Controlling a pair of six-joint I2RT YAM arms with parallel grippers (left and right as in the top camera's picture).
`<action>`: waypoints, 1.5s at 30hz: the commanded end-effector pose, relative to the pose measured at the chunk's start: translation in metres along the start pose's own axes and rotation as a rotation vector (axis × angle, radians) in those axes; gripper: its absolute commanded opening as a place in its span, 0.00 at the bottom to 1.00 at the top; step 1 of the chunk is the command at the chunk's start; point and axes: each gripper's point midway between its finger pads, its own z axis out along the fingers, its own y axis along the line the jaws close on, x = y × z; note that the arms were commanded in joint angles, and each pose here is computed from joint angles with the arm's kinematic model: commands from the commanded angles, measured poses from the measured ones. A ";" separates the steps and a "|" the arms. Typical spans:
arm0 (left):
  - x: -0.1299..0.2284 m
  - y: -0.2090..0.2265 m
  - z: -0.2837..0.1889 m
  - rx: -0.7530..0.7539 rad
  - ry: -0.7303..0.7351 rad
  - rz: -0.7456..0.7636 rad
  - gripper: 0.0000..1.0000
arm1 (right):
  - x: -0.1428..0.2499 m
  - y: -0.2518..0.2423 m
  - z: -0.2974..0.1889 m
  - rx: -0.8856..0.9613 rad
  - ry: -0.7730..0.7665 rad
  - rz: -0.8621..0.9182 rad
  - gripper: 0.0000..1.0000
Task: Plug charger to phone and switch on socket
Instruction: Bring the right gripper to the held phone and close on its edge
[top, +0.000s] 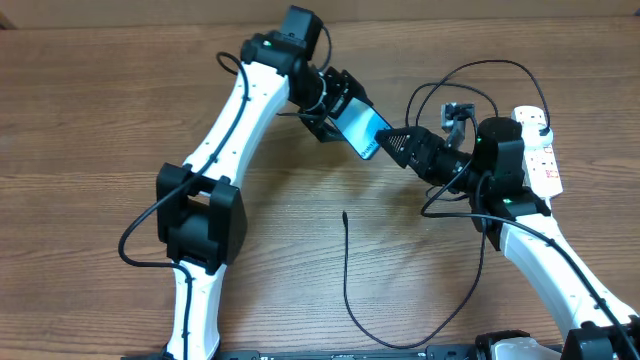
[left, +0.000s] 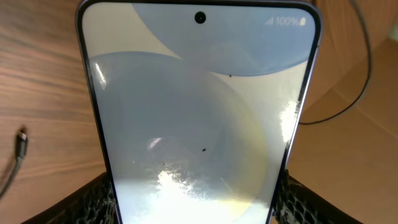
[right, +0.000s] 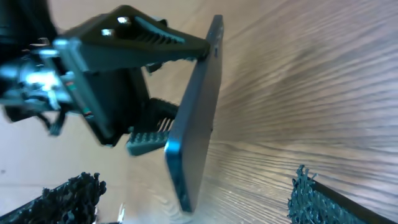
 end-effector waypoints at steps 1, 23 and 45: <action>0.017 -0.014 0.001 0.021 0.021 -0.011 0.04 | -0.010 -0.012 -0.001 0.080 -0.054 0.008 1.00; 0.056 -0.024 0.031 -0.009 0.043 -0.011 0.04 | -0.007 -0.024 -0.002 0.139 -0.054 0.041 1.00; 0.072 -0.031 0.041 0.001 0.057 -0.011 0.04 | -0.003 -0.029 -0.003 0.157 -0.044 0.055 0.73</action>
